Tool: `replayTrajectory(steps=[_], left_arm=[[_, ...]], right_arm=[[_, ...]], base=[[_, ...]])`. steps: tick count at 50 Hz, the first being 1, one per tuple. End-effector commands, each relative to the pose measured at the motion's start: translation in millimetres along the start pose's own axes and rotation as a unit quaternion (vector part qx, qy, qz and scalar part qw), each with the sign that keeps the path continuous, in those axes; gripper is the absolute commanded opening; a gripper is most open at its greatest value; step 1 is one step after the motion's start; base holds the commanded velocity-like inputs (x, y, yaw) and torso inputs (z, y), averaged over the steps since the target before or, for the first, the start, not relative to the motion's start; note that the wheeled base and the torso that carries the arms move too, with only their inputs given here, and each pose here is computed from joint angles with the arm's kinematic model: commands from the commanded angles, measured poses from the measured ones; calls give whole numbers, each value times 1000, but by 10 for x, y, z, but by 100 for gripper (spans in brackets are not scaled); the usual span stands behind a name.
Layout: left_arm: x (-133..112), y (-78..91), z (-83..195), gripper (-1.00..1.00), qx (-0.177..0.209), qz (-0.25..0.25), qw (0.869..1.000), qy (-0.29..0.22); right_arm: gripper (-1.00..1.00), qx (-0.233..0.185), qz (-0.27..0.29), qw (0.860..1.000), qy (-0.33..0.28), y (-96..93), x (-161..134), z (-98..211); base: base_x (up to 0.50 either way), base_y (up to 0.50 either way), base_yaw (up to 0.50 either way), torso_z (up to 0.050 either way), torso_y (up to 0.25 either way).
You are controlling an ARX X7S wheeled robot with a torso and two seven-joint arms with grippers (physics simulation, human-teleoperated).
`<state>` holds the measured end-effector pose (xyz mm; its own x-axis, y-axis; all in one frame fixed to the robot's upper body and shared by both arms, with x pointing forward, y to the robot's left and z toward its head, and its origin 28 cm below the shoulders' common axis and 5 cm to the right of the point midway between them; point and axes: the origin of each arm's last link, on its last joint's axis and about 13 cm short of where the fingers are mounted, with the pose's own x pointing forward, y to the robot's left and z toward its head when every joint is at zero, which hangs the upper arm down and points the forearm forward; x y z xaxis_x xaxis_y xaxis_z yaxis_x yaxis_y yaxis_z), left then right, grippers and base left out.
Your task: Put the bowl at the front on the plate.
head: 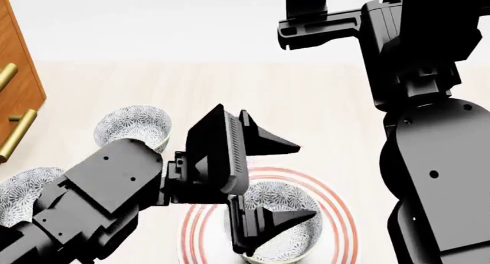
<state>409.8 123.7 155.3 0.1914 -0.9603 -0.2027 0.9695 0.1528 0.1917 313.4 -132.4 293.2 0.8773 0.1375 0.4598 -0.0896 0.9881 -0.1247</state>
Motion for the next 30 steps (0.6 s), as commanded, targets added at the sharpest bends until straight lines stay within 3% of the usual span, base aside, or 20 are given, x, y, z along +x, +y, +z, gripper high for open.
replayTrajectory(steps=[1, 8, 13, 22, 26, 27, 30], left_arm=[[-210, 182, 103, 100, 38, 165, 985, -42], [-278, 195, 40, 100, 52, 216, 975, -34], [-308, 206, 29, 100, 36, 254, 965, -53], [-381, 195, -83, 100, 33, 320, 946, -41], [-422, 193, -120, 100, 38, 366, 929, -38], [-444, 210, -108, 100, 11, 384, 921, -58], [-470, 218, -111, 100, 9, 414, 908, -61]], right_arm=[[100, 4, -3, 1000, -2, 7, -15, -16], [100, 3, -6, 1000, -6, 6, -30, -41], [100, 4, -7, 1000, -9, 1, -44, -59], [100, 11, -10, 1000, -8, 8, -56, -80], [100, 11, -11, 1000, -11, 18, -68, -100], [100, 10, -11, 1000, -13, 21, -78, -114], [100, 12, -18, 1000, -13, 14, -88, -145]], base=[[0, 0, 0, 0, 0], [0, 0, 0, 0, 0], [0, 0, 0, 0, 0], [0, 0, 0, 0, 0], [0, 0, 0, 0, 0], [0, 0, 0, 0, 0], [0, 0, 0, 0, 0]])
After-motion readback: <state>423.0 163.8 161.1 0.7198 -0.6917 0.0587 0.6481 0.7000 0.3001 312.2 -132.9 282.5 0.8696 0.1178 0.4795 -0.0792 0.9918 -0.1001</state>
